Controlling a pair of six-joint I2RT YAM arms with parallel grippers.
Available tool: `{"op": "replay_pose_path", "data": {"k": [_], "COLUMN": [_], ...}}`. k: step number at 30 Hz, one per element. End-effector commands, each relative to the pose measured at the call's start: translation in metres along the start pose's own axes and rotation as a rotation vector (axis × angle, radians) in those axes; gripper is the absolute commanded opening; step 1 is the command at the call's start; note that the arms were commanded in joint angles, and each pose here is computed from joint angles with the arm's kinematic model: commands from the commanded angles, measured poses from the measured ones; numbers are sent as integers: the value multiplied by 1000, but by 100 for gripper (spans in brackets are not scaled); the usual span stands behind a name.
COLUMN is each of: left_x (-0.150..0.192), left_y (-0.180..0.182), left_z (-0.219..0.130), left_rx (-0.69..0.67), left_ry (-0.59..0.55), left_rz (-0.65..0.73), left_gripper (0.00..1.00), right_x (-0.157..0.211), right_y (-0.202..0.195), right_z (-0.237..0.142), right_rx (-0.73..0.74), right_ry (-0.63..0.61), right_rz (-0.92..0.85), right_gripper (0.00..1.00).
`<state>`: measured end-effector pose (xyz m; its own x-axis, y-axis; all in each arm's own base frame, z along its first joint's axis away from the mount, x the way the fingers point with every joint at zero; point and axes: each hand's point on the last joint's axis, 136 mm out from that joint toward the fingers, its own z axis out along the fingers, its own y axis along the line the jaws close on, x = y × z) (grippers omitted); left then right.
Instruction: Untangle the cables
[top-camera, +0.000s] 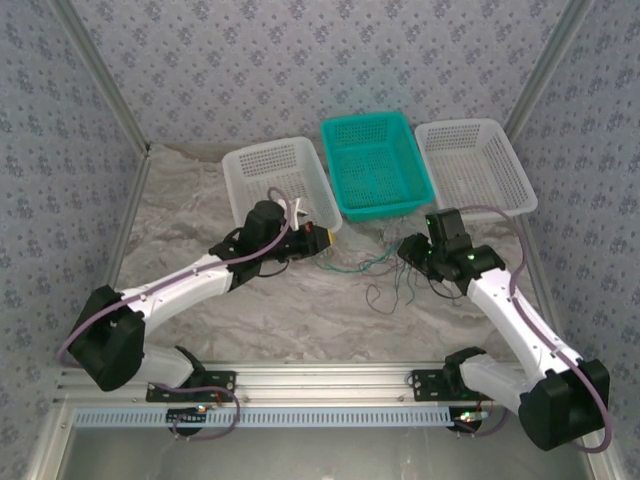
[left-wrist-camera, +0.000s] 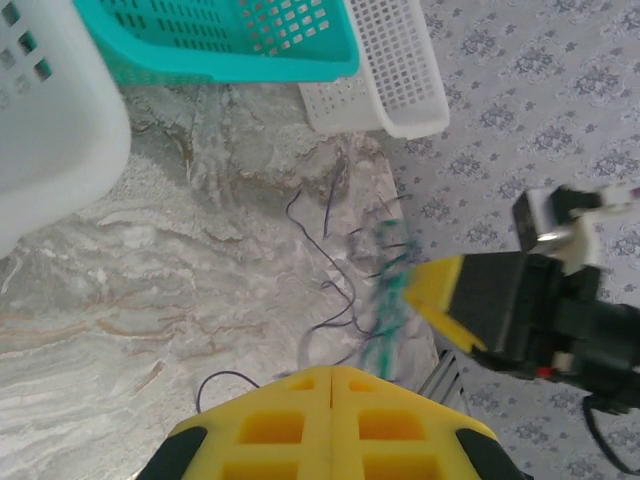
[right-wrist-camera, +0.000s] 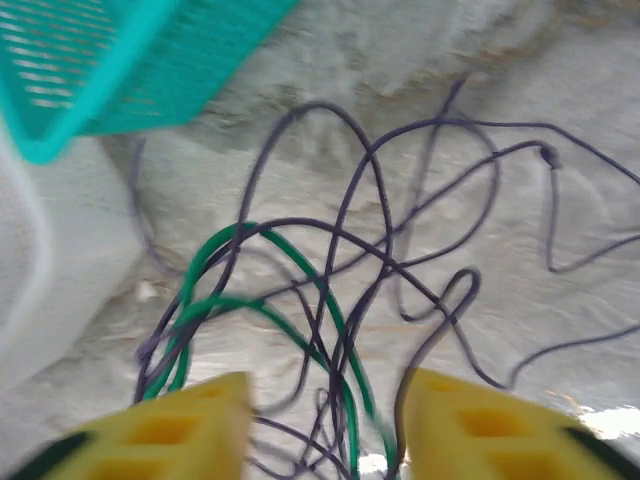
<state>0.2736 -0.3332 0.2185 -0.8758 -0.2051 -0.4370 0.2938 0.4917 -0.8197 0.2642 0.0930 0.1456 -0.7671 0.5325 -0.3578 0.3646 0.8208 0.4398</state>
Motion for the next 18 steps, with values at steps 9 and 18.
{"op": "replay_pose_path", "data": {"k": [9,18], "left_x": [-6,-4], "left_y": [-17,-26], "left_z": [9,12], "left_rx": [-3,-3], "left_ry": [12,15], "left_rz": [52,71], "left_gripper": [0,0], "right_x": [-2,78], "right_y": [88,165], "right_z": [-87,-73], "right_rx": [-450,-894], "right_ry": [-116,-306], "right_rz": [-465,-861], "right_gripper": [84,79]}}
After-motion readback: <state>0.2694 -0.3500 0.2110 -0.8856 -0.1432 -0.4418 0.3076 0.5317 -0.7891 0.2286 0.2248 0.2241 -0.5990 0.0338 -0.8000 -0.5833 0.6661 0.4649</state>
